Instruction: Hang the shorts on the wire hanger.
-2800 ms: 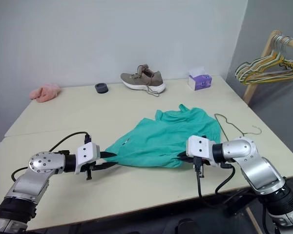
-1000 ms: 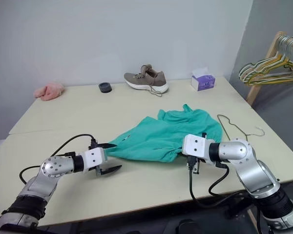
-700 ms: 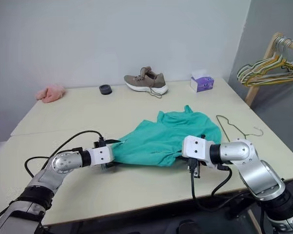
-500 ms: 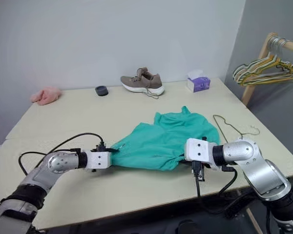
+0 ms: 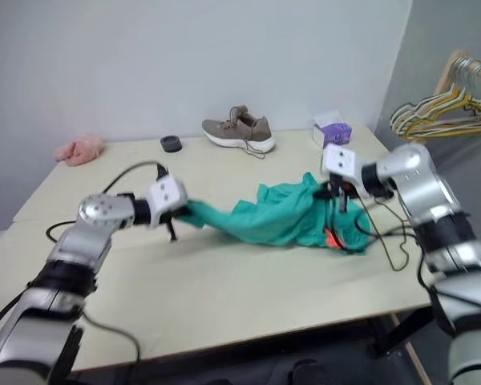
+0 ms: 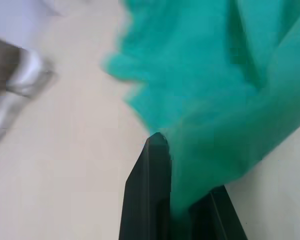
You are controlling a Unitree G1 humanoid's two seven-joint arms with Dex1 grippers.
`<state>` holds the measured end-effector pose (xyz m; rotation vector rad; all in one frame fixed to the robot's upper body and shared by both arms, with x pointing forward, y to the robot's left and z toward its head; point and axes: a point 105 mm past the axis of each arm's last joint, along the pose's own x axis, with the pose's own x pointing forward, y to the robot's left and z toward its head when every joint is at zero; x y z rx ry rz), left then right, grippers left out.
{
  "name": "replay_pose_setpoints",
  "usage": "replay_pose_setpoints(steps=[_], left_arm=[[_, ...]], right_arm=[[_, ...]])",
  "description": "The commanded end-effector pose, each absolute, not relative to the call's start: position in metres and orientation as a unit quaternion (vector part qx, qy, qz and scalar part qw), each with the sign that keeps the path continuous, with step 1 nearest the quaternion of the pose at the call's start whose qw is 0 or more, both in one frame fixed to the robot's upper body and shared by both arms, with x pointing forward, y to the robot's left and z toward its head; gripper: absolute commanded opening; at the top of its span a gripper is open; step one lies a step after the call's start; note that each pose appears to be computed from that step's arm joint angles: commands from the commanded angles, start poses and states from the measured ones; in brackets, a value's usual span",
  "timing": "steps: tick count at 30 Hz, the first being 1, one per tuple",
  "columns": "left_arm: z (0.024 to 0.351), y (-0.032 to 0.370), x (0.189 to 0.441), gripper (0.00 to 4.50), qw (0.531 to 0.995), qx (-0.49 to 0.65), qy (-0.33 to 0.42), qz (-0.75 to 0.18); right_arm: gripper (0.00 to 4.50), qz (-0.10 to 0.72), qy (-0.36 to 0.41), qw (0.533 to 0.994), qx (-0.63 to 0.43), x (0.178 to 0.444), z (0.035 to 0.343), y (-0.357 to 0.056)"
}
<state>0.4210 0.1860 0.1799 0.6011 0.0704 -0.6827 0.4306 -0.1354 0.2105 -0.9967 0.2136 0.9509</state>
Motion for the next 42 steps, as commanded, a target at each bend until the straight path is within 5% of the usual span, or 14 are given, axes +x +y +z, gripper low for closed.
replay_pose_setpoints(steps=[1, 4, 8, 11, 13, 17, 20, 25, 34, 42], left_arm=[[0.244, 0.215, 0.457, 0.03, 0.970, 0.160, -0.017, -0.182], [0.321, 0.243, 0.464, 0.03, 0.988, 0.090, -0.104, -0.072], [0.437, 0.258, 0.425, 0.03, 0.943, 0.188, -0.275, -0.004], [0.456, 0.239, 0.401, 0.03, 0.867, 0.382, -0.317, -0.027], [0.433, 0.228, 0.401, 0.03, 0.837, 0.460, -0.288, -0.068], [0.338, 0.225, 0.401, 0.03, 0.837, 0.490, -0.140, -0.199], [0.236, 0.222, 0.366, 0.03, 0.852, 0.406, 0.020, -0.331], [0.146, 0.221, 0.285, 0.03, 0.814, 0.292, 0.208, -0.457], [0.095, 0.222, 0.190, 0.03, 0.718, 0.200, 0.357, -0.563], [0.079, 0.215, 0.179, 0.03, 0.712, 0.186, 0.357, -0.575]], right_arm=[[0.00, 0.320, -0.008, 0.758, -0.568, 0.463, 0.261, -0.112], [0.00, 0.216, -0.158, 0.739, -0.618, 0.466, 0.333, -0.073], [0.00, 0.135, -0.361, 0.706, -0.594, 0.429, 0.428, -0.042], [0.00, 0.163, -0.406, 0.692, -0.575, 0.416, 0.429, -0.040], [0.00, 0.212, -0.402, 0.673, -0.583, 0.416, 0.401, -0.039], [0.00, 0.360, -0.362, 0.632, -0.584, 0.409, 0.308, -0.035], [0.00, 0.479, -0.310, 0.599, -0.561, 0.389, 0.218, -0.037], [0.00, 0.570, -0.268, 0.570, -0.527, 0.356, 0.156, -0.045], [0.00, 0.718, -0.089, 0.496, -0.479, 0.279, 0.092, -0.093], [0.00, 0.726, -0.017, 0.510, -0.460, 0.267, 0.086, -0.106]])
